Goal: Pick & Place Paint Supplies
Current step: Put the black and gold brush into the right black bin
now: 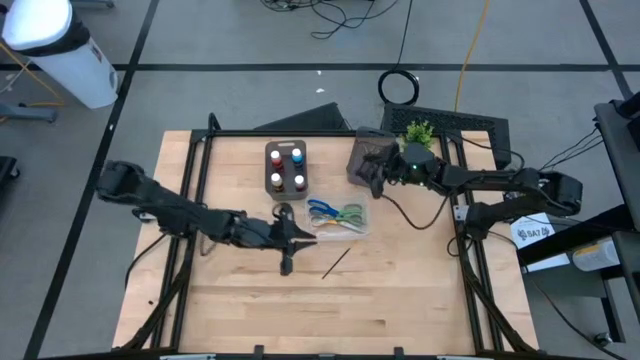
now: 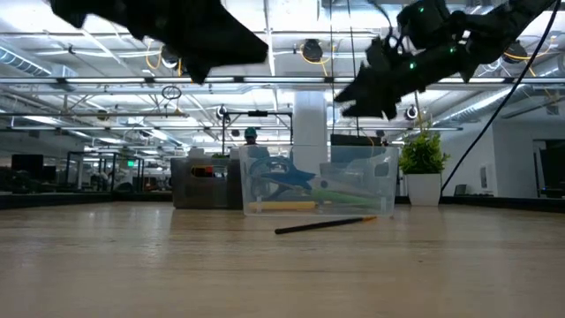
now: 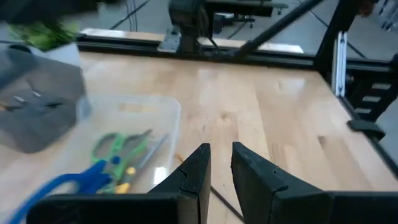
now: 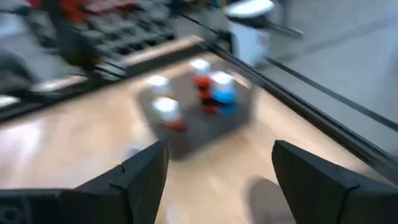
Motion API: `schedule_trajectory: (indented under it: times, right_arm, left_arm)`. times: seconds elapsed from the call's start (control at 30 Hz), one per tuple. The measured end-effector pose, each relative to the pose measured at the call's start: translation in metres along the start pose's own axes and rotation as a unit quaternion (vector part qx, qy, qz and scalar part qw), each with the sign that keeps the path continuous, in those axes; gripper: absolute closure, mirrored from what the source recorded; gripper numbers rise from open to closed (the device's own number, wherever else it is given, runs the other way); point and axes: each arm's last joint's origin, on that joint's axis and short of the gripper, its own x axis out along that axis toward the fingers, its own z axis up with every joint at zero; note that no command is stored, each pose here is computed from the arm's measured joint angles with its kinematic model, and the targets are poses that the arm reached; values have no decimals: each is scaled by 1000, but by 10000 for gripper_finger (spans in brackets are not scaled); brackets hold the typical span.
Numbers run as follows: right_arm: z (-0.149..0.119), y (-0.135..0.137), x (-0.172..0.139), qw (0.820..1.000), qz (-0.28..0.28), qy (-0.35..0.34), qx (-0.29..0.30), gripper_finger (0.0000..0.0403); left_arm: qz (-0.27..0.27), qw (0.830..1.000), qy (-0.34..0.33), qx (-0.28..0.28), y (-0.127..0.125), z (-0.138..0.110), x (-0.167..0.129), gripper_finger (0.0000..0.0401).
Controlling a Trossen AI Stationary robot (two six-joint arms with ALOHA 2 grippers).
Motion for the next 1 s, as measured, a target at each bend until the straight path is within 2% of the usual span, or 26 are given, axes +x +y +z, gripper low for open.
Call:
schedule_trajectory:
  times: [0.2, 0.4, 0.53, 0.7, 0.83, 1.0]
  right_arm:
    - [10, 37, -17, 993, 87, -36, -65, 137]
    - [8, 90, -40, 974, 172, -66, -135, 147]
    - [-7, 123, -51, 966, 190, -52, -170, 149]
    - [-28, 154, -62, 960, 178, -38, -213, 149]
    - [-37, 170, -69, 956, 181, -47, -225, 149]
    - [-37, 177, -74, 954, 197, -61, -219, 149]
  left_arm:
    - [-2, 999, 41, 14, -17, -29, 45, 315]
    - [-18, 993, 100, 52, -36, -52, 86, 264]
    - [-35, 986, 150, 65, -43, -64, 107, 238]
    - [-10, 978, 192, 78, -43, -79, 125, 232]
    - [15, 975, 206, 79, -40, -82, 132, 239]
    - [26, 974, 217, 57, -36, -83, 133, 255]
